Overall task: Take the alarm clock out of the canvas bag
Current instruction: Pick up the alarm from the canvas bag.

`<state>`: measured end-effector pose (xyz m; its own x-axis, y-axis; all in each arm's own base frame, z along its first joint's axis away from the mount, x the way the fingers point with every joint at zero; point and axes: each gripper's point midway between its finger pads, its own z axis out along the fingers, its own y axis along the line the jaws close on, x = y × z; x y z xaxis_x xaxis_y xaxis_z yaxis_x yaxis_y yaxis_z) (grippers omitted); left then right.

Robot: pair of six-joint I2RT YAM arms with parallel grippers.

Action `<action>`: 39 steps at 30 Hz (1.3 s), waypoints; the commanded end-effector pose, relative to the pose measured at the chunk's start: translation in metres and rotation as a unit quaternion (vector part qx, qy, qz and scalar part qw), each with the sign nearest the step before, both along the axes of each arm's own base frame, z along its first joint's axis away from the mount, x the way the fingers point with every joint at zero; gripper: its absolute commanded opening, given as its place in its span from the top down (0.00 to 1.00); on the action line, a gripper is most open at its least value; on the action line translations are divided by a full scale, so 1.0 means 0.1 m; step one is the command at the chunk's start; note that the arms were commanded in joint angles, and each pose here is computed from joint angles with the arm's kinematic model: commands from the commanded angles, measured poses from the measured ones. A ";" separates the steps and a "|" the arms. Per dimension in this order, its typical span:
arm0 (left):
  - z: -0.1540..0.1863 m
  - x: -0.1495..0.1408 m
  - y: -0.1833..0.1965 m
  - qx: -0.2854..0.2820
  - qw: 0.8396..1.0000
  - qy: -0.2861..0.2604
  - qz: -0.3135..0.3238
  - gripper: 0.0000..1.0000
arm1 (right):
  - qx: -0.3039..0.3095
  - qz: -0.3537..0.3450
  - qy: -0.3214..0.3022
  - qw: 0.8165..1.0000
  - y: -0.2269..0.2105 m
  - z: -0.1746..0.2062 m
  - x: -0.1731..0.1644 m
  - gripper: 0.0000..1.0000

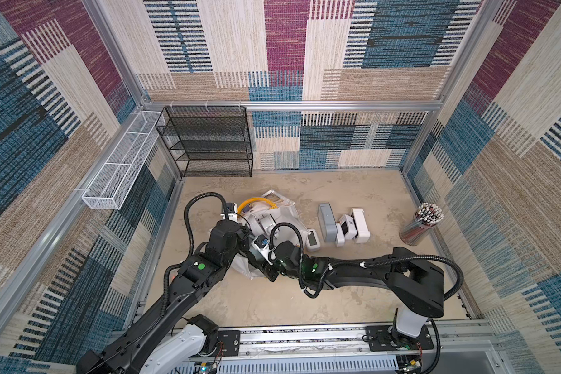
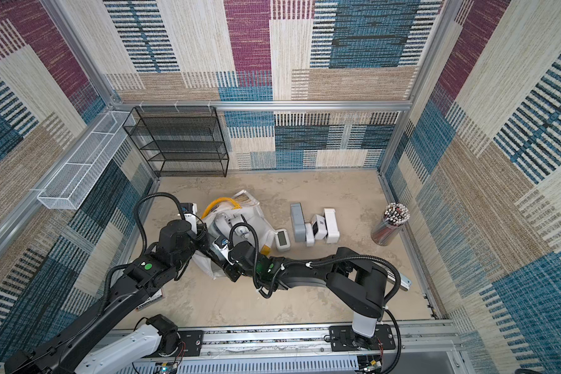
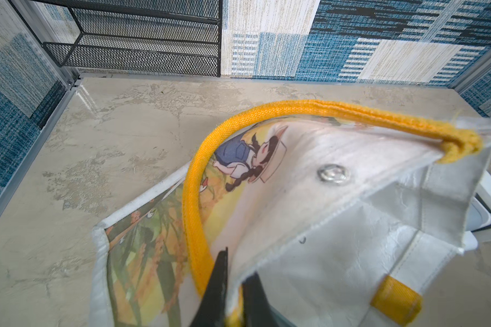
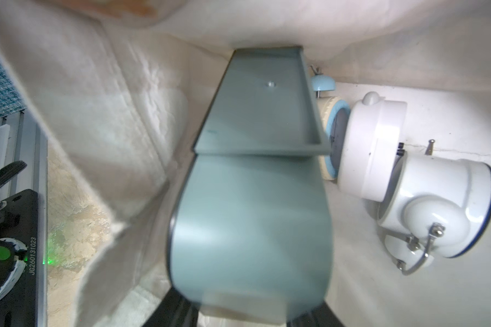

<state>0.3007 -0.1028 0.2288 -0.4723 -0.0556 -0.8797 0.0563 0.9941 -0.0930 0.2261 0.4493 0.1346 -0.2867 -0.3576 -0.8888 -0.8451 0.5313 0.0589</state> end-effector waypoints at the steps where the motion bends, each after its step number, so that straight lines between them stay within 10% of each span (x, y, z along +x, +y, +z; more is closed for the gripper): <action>1: -0.04 -0.02 0.08 0.013 1.000 0.005 0.017 1.00 | 0.042 -0.005 -0.020 0.999 0.01 0.26 0.02 0.77; 39: -0.19 -0.09 0.38 0.045 0.995 0.031 0.080 1.00 | 0.120 -0.049 -0.062 0.990 -1.10 0.87 -0.34 0.78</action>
<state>0.2966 -0.0780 0.2177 -0.4948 -0.0504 -0.8675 -0.0456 0.9984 -0.0321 0.1887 0.3421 0.2020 -0.2213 -0.1837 -0.9577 -0.8132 0.5769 0.0772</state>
